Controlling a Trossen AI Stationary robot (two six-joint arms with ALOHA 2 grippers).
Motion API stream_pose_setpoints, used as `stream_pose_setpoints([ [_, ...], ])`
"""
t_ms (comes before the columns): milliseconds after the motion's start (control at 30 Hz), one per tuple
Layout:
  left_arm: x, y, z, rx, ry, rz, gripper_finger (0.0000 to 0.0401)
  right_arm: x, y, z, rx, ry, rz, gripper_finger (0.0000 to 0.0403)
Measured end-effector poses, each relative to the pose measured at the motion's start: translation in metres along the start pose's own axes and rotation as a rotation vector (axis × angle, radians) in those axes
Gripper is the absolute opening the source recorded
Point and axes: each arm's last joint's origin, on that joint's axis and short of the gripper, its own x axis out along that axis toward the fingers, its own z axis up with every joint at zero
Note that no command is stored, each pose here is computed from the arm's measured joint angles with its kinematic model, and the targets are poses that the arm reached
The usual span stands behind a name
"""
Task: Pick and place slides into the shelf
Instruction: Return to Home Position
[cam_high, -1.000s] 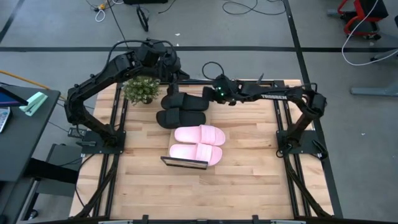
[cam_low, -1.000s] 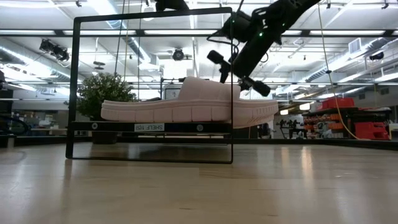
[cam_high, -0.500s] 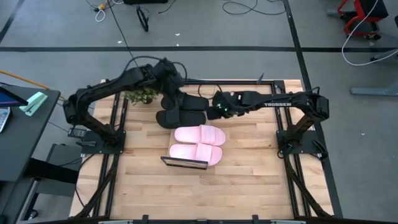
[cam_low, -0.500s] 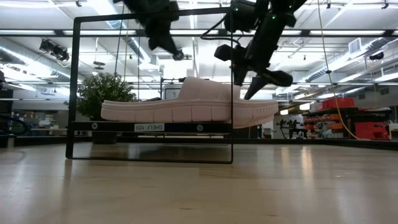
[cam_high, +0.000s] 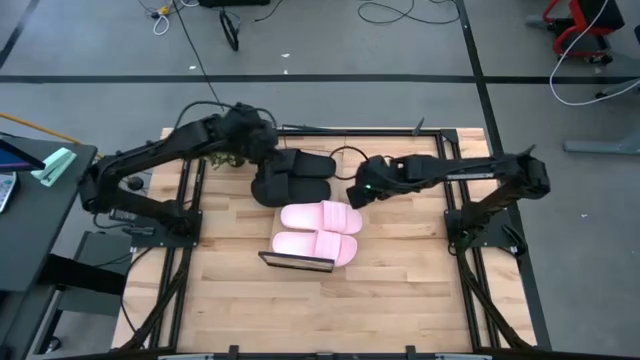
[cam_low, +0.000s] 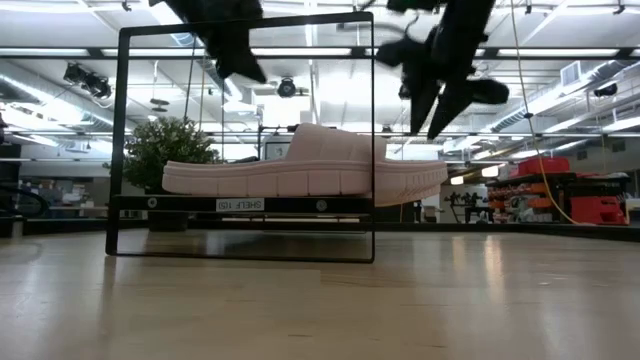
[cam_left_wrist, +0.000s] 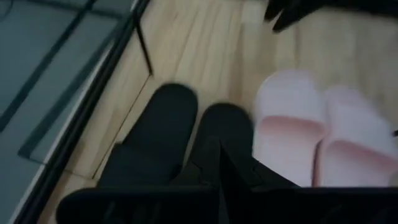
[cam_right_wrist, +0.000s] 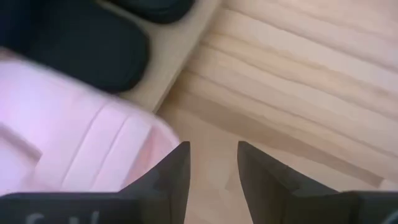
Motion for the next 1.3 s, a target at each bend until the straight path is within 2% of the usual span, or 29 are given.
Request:
stream_pose_setpoints([
  [133,-0.015,-0.005,-0.002,0.033,-0.171,-0.045,0.0015,-0.028,-0.005,-0.013,-0.097,-0.014,0.036,0.0135],
  [333,-0.016,-0.010,-0.019,-0.034,-0.310,-0.123,0.0031,-0.071,-0.022,-0.035,-0.221,-0.015,0.083,0.0126],
  [433,-0.012,-0.014,-0.031,-0.060,-0.338,-0.171,0.0029,-0.091,-0.028,-0.048,-0.278,-0.025,0.144,0.0094],
  [567,-0.006,-0.022,-0.045,-0.095,-0.393,-0.235,0.0013,-0.114,-0.035,-0.064,-0.359,-0.072,0.229,0.0019],
  [667,-0.002,-0.028,-0.052,-0.125,-0.427,-0.270,0.0005,-0.126,-0.039,-0.073,-0.388,-0.097,0.273,0.0012],
  [933,-0.002,-0.052,-0.050,-0.081,-0.552,-0.379,0.0004,-0.139,-0.043,-0.089,-0.451,-0.147,0.315,0.0004],
  [1067,-0.006,-0.064,-0.046,-0.081,-0.596,-0.400,0.0004,-0.139,-0.045,-0.091,-0.429,-0.221,0.344,0.0003],
  [1200,-0.017,-0.074,-0.046,-0.137,-0.629,-0.364,0.0003,-0.128,-0.038,-0.096,-0.411,-0.290,0.498,0.0002],
  [1300,-0.025,-0.083,-0.047,-0.130,-0.653,-0.334,0.0003,-0.115,-0.030,-0.097,-0.428,-0.336,0.588,0.0002],
])
